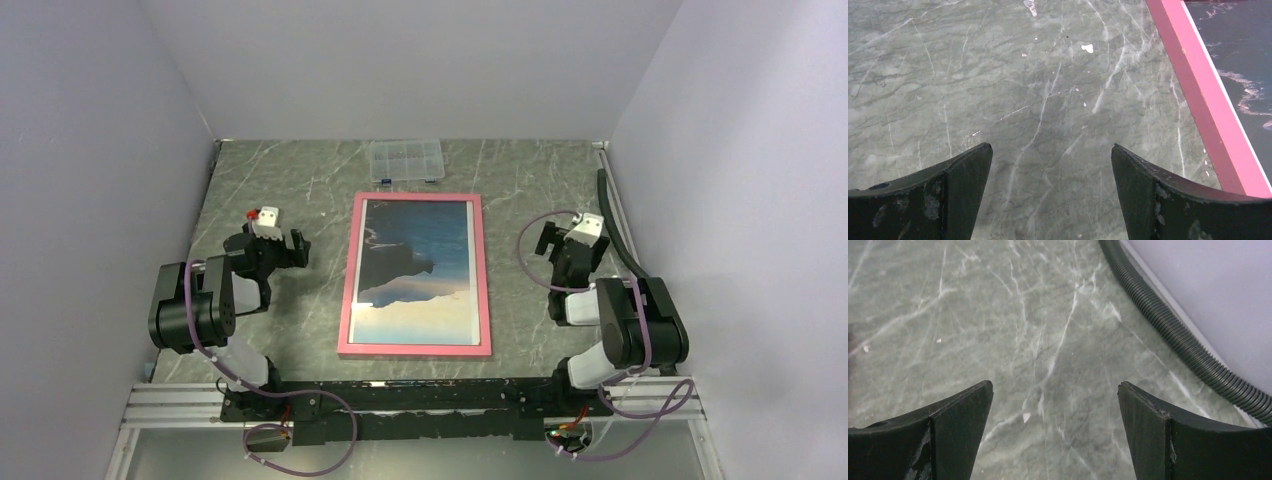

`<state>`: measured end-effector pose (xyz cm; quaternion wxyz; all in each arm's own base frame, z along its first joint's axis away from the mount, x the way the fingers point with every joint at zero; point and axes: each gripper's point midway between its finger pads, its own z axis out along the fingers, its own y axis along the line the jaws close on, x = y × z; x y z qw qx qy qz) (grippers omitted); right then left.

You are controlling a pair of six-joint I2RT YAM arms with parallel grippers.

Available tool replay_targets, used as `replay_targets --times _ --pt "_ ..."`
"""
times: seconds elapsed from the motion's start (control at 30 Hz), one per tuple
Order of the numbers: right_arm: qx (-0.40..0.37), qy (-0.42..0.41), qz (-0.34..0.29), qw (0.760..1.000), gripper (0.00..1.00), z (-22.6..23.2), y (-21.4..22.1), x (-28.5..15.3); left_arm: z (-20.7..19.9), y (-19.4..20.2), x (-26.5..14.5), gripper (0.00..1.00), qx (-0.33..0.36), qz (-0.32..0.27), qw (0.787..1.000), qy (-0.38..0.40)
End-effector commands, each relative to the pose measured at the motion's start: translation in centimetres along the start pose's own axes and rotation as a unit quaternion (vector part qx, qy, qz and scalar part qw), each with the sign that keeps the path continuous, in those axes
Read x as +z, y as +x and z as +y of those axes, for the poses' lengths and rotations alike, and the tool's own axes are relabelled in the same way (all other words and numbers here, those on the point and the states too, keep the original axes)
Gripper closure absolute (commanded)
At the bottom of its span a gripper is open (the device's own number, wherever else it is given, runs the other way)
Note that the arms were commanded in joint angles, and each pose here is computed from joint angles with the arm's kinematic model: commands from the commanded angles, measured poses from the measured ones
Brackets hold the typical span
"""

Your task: Put the photo into the frame

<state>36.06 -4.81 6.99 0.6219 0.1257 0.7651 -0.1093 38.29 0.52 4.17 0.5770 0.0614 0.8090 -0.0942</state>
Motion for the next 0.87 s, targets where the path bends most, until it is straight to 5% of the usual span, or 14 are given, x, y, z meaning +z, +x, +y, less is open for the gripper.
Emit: replay_targets --times 0.0,0.83 --pt "0.014 -0.035 -0.048 0.998 0.00 0.96 -2.79 0.06 0.27 -1.94 0.33 0.05 0.013 -0.030 0.999 -0.007" --pt "0.007 -0.048 -0.048 0.998 0.00 1.46 -2.82 0.22 0.25 -2.02 0.41 0.05 0.012 -0.035 0.999 -0.007"
